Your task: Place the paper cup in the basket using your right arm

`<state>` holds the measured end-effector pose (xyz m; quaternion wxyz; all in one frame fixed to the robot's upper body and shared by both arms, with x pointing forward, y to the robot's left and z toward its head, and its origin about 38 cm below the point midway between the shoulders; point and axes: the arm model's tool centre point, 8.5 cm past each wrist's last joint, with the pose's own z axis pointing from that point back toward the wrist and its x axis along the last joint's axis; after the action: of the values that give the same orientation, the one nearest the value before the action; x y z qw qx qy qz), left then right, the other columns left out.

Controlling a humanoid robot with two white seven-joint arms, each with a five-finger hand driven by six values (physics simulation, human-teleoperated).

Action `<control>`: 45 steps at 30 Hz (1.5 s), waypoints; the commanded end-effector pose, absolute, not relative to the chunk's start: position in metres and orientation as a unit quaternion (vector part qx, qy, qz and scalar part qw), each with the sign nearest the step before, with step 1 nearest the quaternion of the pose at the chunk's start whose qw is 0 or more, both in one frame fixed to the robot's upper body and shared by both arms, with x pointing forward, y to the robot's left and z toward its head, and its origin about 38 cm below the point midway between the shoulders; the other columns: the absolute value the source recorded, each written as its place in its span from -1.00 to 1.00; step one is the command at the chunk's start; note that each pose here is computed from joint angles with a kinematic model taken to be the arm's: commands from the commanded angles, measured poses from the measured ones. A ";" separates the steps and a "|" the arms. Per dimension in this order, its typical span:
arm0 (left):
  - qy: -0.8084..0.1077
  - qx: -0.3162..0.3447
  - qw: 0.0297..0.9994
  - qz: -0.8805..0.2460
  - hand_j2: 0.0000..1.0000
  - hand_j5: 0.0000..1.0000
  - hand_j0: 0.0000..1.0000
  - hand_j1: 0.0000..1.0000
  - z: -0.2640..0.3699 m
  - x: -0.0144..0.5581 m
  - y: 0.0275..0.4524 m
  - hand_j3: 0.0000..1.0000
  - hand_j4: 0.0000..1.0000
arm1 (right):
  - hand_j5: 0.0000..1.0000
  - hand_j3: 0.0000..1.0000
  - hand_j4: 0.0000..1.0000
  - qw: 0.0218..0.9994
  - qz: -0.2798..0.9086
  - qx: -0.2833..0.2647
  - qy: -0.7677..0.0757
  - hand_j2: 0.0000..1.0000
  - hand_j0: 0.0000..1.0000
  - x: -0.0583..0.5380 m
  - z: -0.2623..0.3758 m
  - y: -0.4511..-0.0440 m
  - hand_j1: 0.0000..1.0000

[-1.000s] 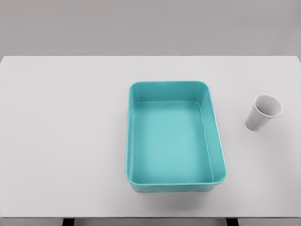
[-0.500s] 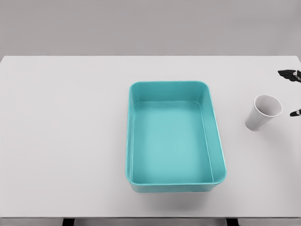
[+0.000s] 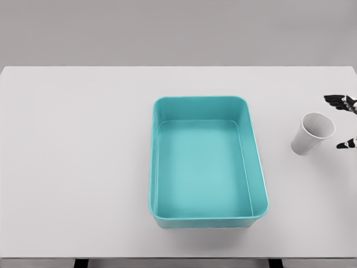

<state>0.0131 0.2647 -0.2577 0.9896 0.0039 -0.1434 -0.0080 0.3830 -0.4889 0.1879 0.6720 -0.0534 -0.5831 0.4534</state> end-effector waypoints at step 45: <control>-0.144 0.004 0.990 -0.008 1.00 1.00 1.00 1.00 -0.258 0.013 0.265 1.00 1.00 | 1.00 1.00 1.00 0.689 0.424 0.000 -0.588 1.00 1.00 0.385 0.142 -0.465 1.00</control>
<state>0.0131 0.2647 -0.2577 0.9896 0.0040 -0.1434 -0.0080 0.3846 -0.4655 0.1416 0.6893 -0.0017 -0.5867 0.4250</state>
